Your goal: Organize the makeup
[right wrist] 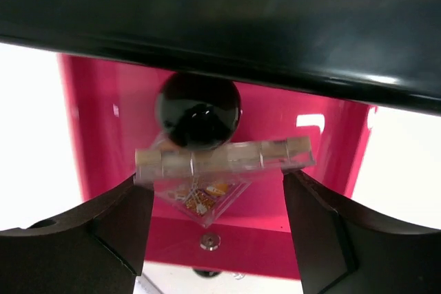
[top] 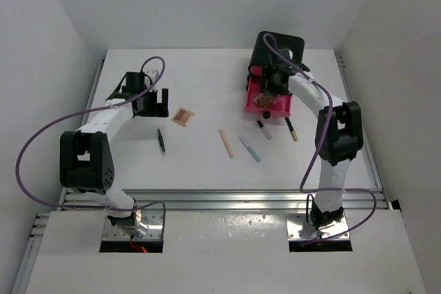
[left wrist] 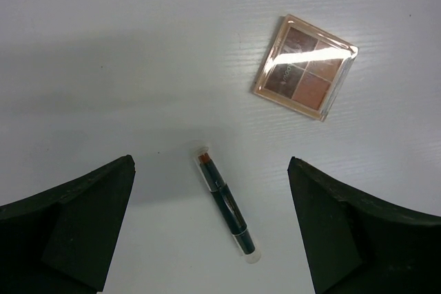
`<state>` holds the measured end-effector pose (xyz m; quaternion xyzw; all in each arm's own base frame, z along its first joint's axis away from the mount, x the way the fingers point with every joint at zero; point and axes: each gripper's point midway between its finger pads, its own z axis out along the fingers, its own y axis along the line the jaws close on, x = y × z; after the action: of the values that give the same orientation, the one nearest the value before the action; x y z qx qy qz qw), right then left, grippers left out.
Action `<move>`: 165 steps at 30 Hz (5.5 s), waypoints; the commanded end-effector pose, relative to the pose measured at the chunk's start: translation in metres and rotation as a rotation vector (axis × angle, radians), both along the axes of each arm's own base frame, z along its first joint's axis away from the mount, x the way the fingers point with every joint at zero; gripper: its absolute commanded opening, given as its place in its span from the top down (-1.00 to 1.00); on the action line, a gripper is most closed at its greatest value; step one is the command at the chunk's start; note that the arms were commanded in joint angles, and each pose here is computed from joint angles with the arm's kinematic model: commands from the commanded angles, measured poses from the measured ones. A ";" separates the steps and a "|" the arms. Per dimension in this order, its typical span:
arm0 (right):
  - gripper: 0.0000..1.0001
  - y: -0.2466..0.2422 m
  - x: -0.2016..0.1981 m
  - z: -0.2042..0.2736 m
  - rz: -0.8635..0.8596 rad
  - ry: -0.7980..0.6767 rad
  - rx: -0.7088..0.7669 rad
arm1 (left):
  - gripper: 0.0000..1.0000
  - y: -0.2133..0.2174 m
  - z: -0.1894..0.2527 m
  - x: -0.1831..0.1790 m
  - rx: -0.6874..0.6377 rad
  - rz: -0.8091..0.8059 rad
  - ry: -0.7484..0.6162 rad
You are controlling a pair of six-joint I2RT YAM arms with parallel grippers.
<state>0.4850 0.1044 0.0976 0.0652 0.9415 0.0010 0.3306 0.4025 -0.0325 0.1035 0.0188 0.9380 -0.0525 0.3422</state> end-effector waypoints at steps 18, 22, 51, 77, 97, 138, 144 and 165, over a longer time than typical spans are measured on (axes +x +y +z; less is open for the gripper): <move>-0.35 -0.006 -0.018 0.002 -0.064 0.112 0.050 | -0.99 -0.056 -0.004 0.016 0.085 -0.294 -0.044; -0.70 -0.010 -0.012 0.012 -0.028 0.093 0.033 | -0.99 -0.068 -0.008 0.025 0.089 -0.335 -0.048; -0.85 -0.005 -0.054 0.085 0.096 -0.093 0.085 | -0.63 -0.101 -0.107 0.030 0.113 -0.284 0.206; -0.90 -0.062 -0.098 0.088 -0.002 -0.153 0.136 | 0.39 -0.323 0.104 0.061 0.284 -1.214 -0.501; -0.90 -0.098 -0.110 0.073 -0.009 -0.106 0.106 | -0.17 -0.418 0.050 0.076 0.347 -1.594 -0.756; -0.30 0.039 -0.094 0.001 0.008 -0.267 0.010 | -0.98 -0.107 0.111 0.051 -0.058 -0.589 -0.419; -0.24 0.040 -0.091 -0.036 -0.030 -0.132 0.047 | -0.98 -0.093 0.098 0.048 -0.050 -0.504 -0.440; 0.75 0.030 -0.049 -0.039 -0.135 -0.184 -0.027 | -0.98 -0.085 0.091 0.045 0.005 -0.495 -0.459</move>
<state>0.4066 0.1450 0.0216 0.0831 0.9325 -0.0106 0.3514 0.4490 -0.1192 0.1718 0.2558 0.8216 -0.1334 0.4917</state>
